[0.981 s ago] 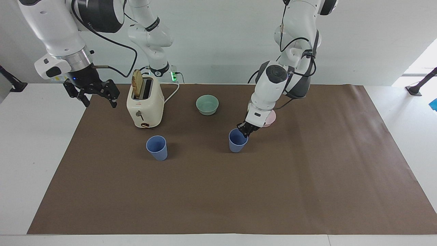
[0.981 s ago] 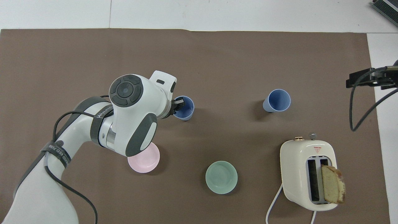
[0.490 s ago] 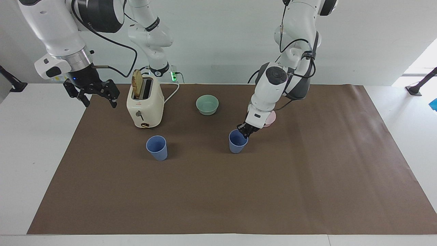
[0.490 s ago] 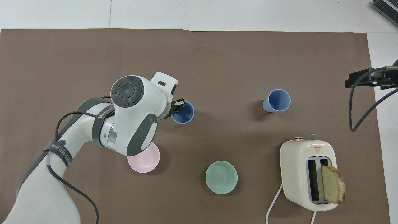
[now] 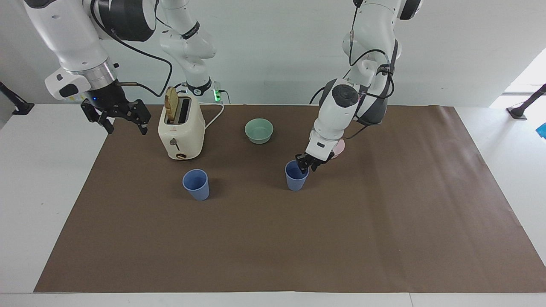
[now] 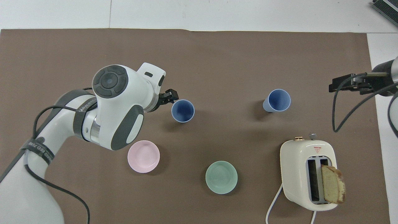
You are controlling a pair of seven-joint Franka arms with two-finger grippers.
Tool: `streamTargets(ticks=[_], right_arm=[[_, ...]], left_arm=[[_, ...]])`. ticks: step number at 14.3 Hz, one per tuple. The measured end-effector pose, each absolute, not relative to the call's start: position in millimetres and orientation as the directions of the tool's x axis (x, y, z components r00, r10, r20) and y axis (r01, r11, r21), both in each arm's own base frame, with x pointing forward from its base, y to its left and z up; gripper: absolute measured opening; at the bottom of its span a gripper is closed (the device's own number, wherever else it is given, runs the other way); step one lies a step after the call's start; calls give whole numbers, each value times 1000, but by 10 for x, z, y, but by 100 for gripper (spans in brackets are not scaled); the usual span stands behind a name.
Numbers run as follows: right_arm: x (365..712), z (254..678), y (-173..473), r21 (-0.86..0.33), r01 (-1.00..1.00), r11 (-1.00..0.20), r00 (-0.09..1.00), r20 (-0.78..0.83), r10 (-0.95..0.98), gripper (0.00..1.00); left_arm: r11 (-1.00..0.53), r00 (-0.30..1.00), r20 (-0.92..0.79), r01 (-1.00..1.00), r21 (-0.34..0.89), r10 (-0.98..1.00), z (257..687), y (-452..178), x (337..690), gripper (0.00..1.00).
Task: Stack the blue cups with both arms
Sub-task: 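Release the cup with the left gripper while the right gripper reaches the other cup, then grasp the second blue cup with the right gripper while the left gripper retracts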
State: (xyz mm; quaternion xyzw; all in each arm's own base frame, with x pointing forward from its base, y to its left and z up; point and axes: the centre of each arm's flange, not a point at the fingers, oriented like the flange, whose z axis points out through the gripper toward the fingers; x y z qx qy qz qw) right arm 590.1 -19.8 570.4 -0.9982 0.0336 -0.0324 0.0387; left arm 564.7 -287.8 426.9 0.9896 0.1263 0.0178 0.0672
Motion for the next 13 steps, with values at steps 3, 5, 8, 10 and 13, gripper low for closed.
streamTargets(ticks=[3, 5, 8, 10, 13], right_arm=[[5972, 5338, -63, -86, -48, -995, 998, 45, -52, 100], [6051, 5002, 61, -105, -48, -993, 998, 37, -52, 100], [6115, 4591, 111, -119, -54, -991, 998, 37, -58, 100], [6097, 4465, 173, -120, -47, -992, 999, 23, -50, 100], [6128, 4218, 284, -122, -33, -992, 999, 17, -35, 100]], left_arm=[[-973, 979, 29, 198, 122, 203, 4700, -2281, 5768, 100], [-979, 985, 32, 168, 114, 172, 4910, -1924, 5780, 100], [-989, 993, 19, 110, 99, 113, 5122, -1565, 5760, 100], [-994, 998, 9, 64, 91, 65, 5244, -1326, 5762, 100], [-996, 1000, -1, 10, 86, 10, 5428, -969, 5744, 100]])
